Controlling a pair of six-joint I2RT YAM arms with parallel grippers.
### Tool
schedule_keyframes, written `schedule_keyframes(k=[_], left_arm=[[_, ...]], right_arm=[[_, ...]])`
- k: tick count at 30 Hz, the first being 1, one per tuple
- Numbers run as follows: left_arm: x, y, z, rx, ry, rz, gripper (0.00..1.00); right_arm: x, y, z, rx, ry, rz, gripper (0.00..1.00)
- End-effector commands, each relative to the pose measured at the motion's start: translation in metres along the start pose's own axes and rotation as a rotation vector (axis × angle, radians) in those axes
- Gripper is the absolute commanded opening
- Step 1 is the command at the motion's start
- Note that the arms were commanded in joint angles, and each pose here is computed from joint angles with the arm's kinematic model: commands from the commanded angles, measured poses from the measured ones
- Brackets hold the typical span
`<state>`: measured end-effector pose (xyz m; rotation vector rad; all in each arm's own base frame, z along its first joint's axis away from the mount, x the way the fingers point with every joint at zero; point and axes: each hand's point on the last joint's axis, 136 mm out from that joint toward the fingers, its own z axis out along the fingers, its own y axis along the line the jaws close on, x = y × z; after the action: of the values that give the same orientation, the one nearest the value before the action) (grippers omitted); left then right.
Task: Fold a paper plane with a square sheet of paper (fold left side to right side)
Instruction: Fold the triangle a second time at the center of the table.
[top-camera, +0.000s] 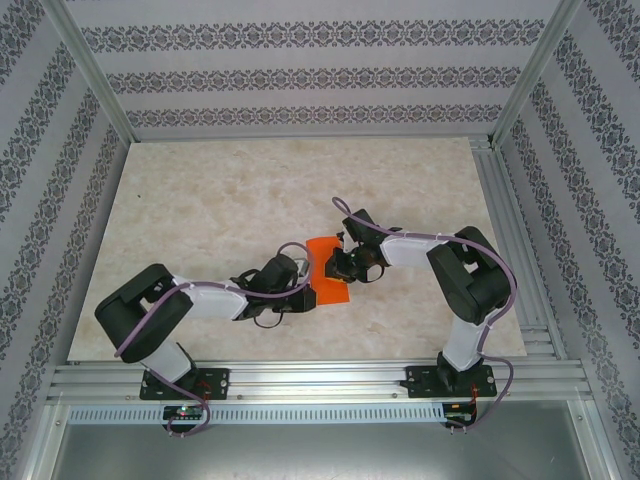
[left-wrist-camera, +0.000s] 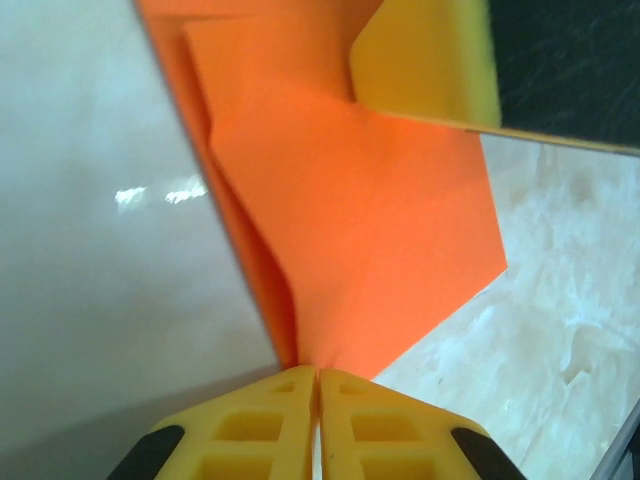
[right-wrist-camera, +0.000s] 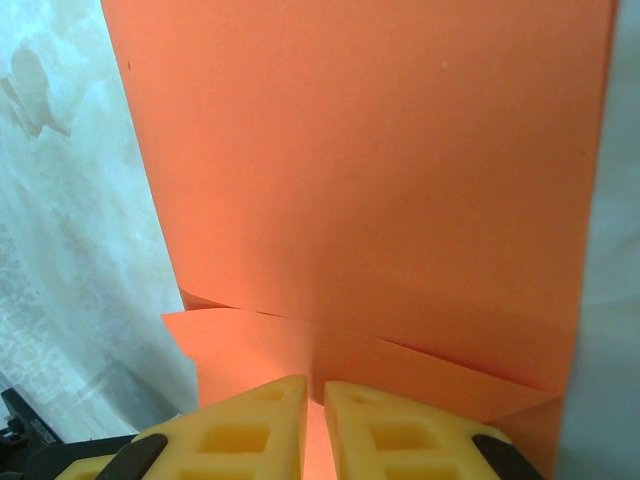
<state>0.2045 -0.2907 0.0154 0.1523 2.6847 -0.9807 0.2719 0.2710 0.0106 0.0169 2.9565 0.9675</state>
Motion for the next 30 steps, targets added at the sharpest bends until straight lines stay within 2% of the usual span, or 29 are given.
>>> schedule_keyframes(k=[1, 6, 11, 18, 24, 30], left_arm=[[0.061, 0.061, -0.011, -0.209, 0.171, -0.093, 0.13], [0.047, 0.046, -0.022, -0.188, 0.13, -0.077, 0.13], [0.013, 0.007, -0.032, -0.105, 0.057, -0.034, 0.14], [-0.014, -0.039, -0.019, 0.03, 0.049, 0.003, 0.13], [-0.022, -0.039, 0.002, 0.023, 0.066, 0.014, 0.13], [-0.013, -0.019, 0.015, -0.041, 0.097, 0.0, 0.12]], right_arm=[[0.002, -0.044, 0.014, 0.154, 0.001, 0.036, 0.16], [0.001, -0.042, 0.012, 0.147, -0.003, 0.032, 0.16], [0.001, -0.04, 0.011, 0.141, -0.004, 0.027, 0.16], [0.0, -0.038, 0.009, 0.139, -0.008, 0.026, 0.16], [0.0, -0.037, 0.009, 0.137, -0.008, 0.024, 0.16], [0.0, -0.034, 0.007, 0.131, -0.008, 0.014, 0.16]])
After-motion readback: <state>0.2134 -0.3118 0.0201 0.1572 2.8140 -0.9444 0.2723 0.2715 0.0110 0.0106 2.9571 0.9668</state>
